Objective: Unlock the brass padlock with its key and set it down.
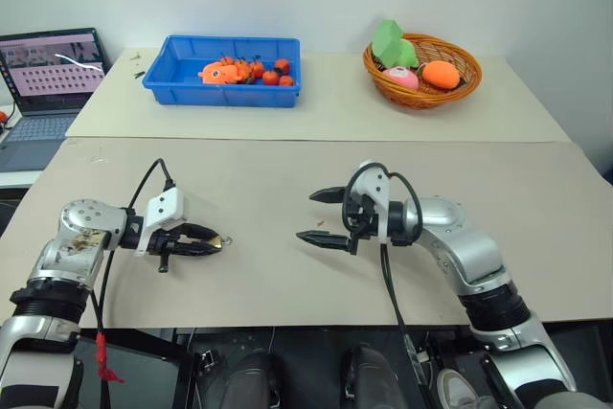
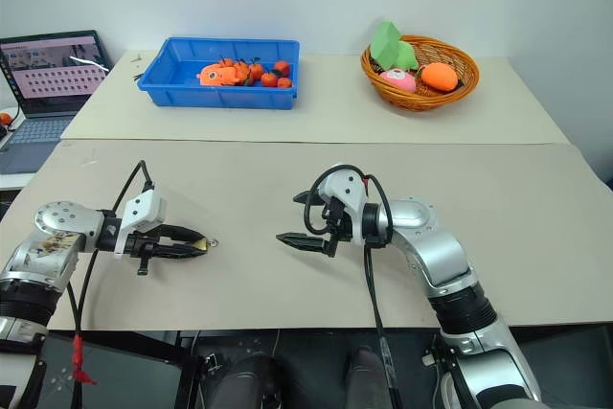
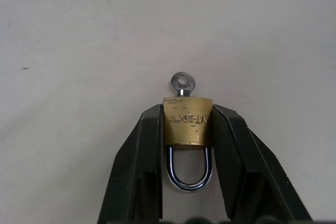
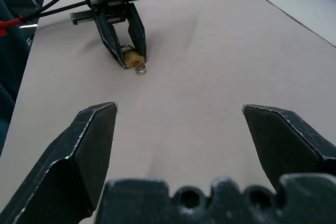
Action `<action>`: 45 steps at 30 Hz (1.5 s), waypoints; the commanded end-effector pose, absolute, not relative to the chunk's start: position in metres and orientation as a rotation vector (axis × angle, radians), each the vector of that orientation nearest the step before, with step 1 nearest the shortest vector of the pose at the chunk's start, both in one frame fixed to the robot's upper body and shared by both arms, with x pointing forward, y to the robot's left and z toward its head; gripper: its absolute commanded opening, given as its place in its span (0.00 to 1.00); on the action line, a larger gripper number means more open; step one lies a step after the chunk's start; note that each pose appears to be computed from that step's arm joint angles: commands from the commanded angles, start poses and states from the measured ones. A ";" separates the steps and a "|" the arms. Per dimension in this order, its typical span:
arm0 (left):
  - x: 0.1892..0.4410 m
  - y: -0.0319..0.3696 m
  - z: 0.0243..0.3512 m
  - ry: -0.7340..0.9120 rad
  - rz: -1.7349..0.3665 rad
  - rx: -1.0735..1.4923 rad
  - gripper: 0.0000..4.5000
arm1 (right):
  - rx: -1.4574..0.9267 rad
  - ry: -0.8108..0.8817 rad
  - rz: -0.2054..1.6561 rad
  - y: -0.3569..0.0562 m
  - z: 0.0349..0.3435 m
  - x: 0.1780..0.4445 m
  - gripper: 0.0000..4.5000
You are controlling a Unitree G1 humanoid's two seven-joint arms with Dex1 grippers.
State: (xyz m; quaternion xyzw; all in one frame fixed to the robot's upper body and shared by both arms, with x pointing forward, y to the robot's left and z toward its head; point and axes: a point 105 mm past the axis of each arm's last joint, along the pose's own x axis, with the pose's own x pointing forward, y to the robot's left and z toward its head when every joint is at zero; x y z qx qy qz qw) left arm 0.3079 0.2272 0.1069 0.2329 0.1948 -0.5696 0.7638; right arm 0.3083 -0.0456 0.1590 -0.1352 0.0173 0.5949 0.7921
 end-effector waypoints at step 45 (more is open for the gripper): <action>0.315 0.145 0.233 0.174 -1.466 0.516 0.19 | -1.453 -1.130 0.870 0.005 0.199 0.295 1.00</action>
